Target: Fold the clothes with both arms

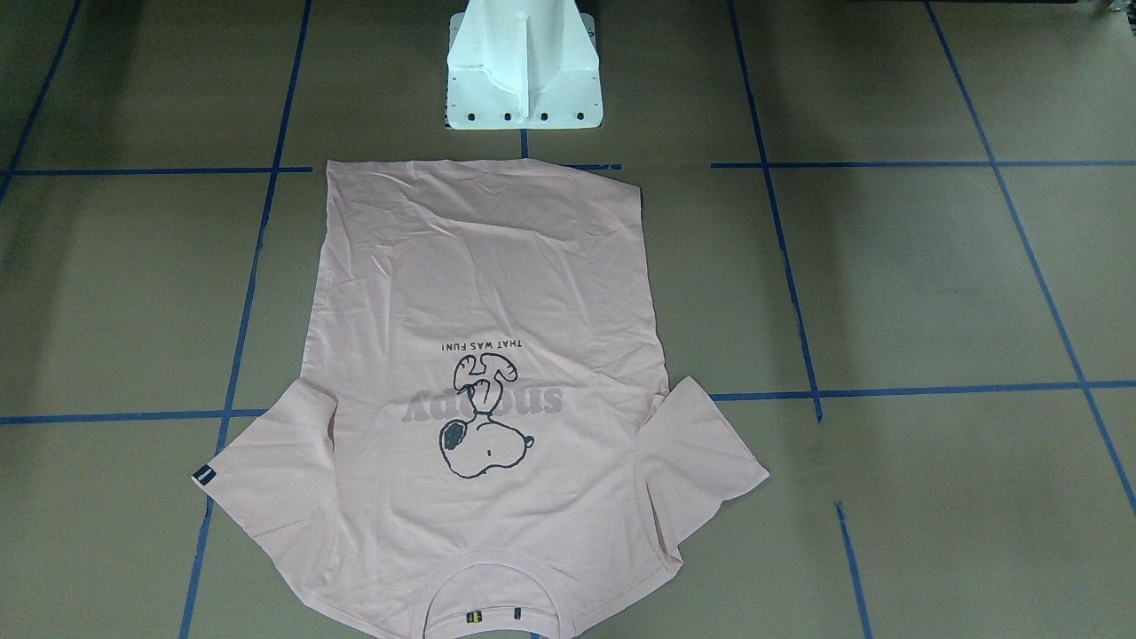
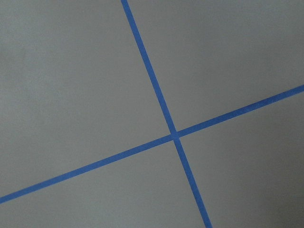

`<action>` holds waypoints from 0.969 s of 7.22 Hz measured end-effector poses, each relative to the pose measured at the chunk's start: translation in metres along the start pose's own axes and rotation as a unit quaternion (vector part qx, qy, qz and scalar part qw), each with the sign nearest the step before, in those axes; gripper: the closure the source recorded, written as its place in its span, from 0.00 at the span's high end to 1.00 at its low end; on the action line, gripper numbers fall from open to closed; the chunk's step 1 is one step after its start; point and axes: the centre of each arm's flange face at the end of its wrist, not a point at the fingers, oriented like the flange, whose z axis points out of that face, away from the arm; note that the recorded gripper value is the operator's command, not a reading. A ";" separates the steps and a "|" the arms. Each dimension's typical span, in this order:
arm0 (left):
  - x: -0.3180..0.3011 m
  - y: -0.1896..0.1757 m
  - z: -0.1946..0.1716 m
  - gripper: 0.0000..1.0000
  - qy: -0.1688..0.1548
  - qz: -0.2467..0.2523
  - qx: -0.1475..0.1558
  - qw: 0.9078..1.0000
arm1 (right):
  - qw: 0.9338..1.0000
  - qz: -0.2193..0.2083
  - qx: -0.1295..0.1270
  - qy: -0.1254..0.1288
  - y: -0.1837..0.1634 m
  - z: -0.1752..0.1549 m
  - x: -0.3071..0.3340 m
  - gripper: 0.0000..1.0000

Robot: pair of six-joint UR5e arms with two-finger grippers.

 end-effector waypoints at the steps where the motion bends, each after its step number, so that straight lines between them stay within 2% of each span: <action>1: 0.012 -0.029 -0.018 1.00 -0.002 0.018 0.020 1.000 | 1.000 -0.007 0.009 0.000 -0.026 0.002 -0.031 1.00; 3: 0.062 -0.083 -0.029 1.00 0.002 0.072 0.059 0.996 | 1.000 0.008 0.017 -0.010 -0.084 0.025 -0.129 1.00; 5: 0.137 -0.132 -0.010 1.00 0.026 0.055 0.089 0.994 | 0.999 0.024 0.031 -0.029 -0.139 0.069 -0.217 1.00; 6: 0.163 -0.147 -0.001 1.00 0.034 0.035 0.094 0.994 | 0.998 0.013 0.043 -0.033 -0.164 0.093 -0.240 1.00; 7: 0.178 -0.156 0.000 1.00 0.037 0.026 0.099 0.994 | 0.998 -0.004 0.053 -0.025 -0.184 0.119 -0.259 1.00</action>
